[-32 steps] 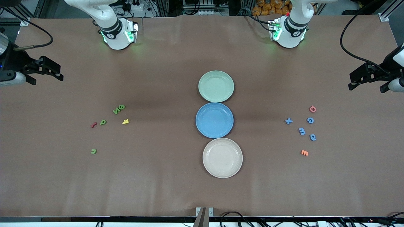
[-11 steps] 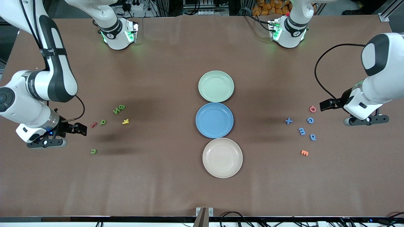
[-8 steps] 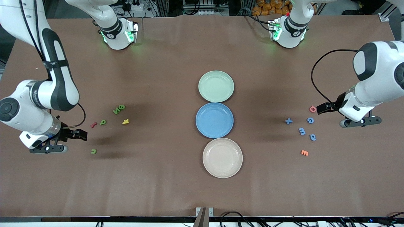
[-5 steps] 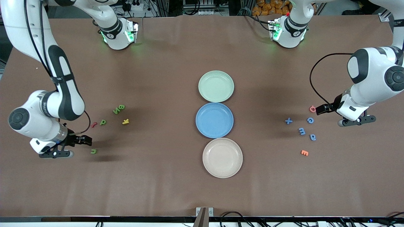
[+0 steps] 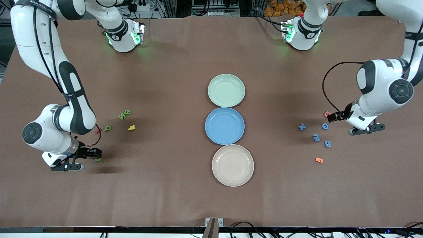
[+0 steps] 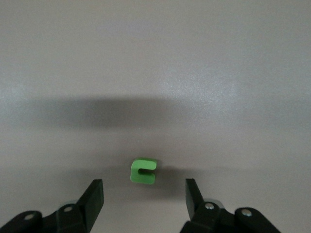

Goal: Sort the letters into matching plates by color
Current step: 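Grasp the blue c with the left gripper while the right gripper grasps a green letter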

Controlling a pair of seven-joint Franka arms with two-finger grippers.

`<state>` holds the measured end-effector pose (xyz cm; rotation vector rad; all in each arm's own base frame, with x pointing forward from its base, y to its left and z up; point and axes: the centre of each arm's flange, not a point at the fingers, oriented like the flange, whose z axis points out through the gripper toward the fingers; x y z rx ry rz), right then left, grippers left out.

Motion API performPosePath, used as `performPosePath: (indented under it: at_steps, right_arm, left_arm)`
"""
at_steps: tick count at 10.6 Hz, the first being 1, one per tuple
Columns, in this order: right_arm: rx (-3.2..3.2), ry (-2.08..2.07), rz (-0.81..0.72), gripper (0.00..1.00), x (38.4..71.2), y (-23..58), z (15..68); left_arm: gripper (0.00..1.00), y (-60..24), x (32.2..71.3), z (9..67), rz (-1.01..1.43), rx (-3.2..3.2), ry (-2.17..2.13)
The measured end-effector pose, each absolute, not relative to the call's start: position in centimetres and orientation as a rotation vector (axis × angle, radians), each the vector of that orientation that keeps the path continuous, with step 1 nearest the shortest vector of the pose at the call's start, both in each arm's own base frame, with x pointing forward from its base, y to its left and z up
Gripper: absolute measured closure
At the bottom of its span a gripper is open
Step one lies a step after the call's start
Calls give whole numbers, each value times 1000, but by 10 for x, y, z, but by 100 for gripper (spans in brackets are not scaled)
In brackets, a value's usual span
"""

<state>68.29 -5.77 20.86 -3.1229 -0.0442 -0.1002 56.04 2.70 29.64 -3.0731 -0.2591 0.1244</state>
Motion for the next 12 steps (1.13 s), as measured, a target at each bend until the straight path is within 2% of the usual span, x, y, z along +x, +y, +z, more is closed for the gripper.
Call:
performPosePath:
  at_steps: [1, 10, 12]
  right_arm:
    - [-3122, -44, -100, 29, 685, -57, 206]
    - [-3125, -51, -87, 47, 696, -55, 182]
    - [-3124, -53, -87, 67, 696, -54, 182]
  left_arm:
    - [0, 25, 559, 279, 88, -3076, -277]
    - [0, 29, 549, 189, 38, -3085, -314]
    - [0, 36, 547, 178, 51, -3083, -336]
